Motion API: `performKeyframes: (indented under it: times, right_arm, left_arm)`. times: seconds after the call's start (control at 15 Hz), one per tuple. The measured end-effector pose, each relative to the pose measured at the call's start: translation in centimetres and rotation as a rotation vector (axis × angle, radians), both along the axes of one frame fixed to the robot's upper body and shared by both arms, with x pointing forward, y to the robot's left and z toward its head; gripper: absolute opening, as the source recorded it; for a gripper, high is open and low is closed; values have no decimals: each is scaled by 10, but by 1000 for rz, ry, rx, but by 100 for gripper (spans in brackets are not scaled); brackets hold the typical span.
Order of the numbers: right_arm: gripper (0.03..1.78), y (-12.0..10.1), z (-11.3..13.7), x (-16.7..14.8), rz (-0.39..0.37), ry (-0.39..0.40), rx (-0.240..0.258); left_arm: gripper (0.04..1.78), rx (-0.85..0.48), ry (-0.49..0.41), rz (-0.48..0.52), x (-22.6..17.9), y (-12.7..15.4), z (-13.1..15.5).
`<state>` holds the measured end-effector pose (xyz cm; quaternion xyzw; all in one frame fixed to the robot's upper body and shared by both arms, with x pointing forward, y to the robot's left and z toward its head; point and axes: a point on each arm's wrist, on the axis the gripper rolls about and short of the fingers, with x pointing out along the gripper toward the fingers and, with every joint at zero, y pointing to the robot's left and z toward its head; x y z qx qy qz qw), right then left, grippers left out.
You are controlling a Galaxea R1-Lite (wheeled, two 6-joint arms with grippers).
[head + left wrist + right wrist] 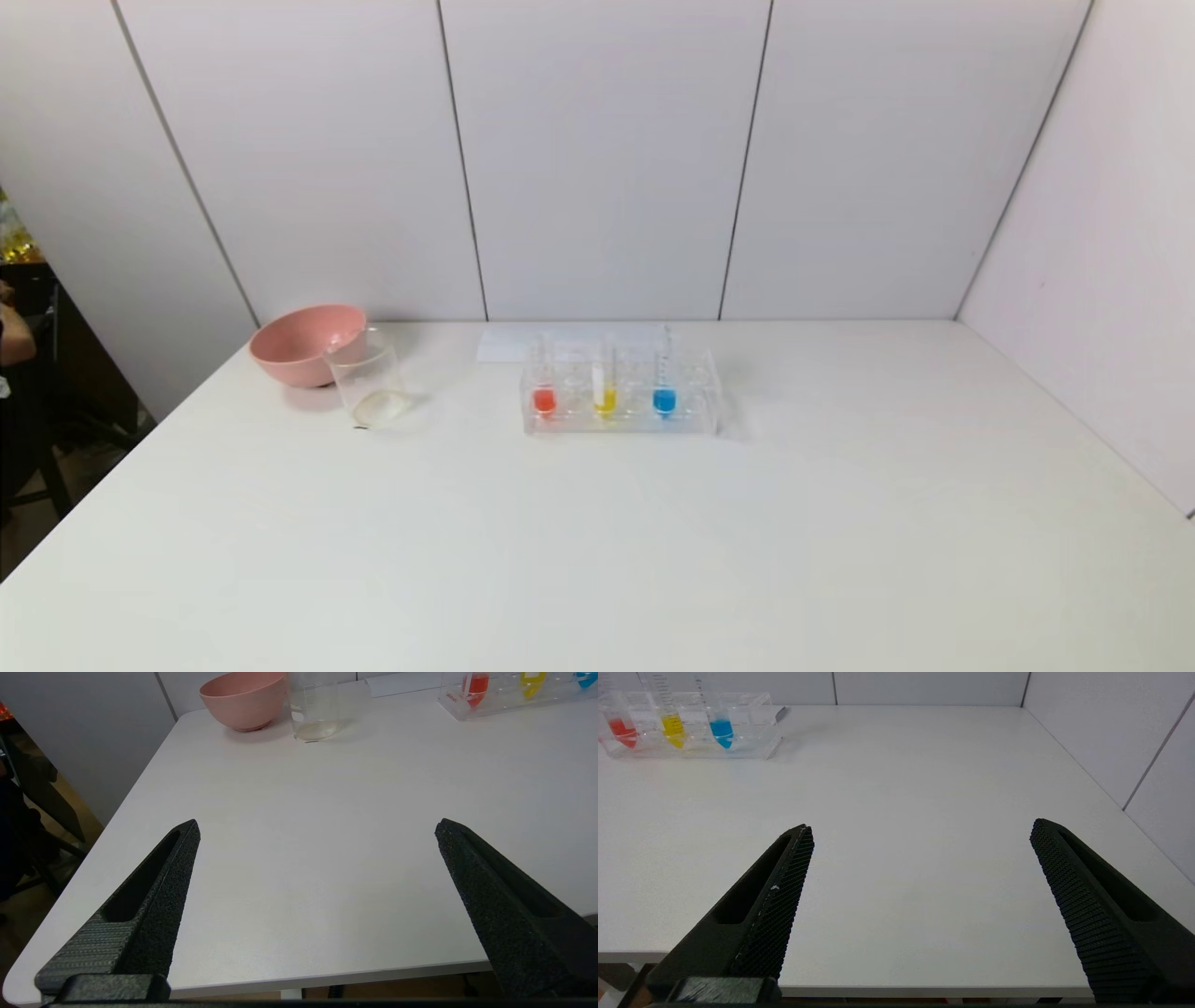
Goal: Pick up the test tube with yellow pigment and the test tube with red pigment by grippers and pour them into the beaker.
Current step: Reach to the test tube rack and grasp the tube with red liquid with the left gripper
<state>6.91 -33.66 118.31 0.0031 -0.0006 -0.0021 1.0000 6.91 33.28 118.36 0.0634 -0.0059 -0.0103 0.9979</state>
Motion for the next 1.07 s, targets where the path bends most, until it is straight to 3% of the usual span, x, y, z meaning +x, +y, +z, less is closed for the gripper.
performKeyframes:
  times: [1.07]
  right_arm:
    - [170, 0, 0, 0, 0, 0, 0]
  left_arm:
    - [176, 0, 0, 1, 0, 0, 0]
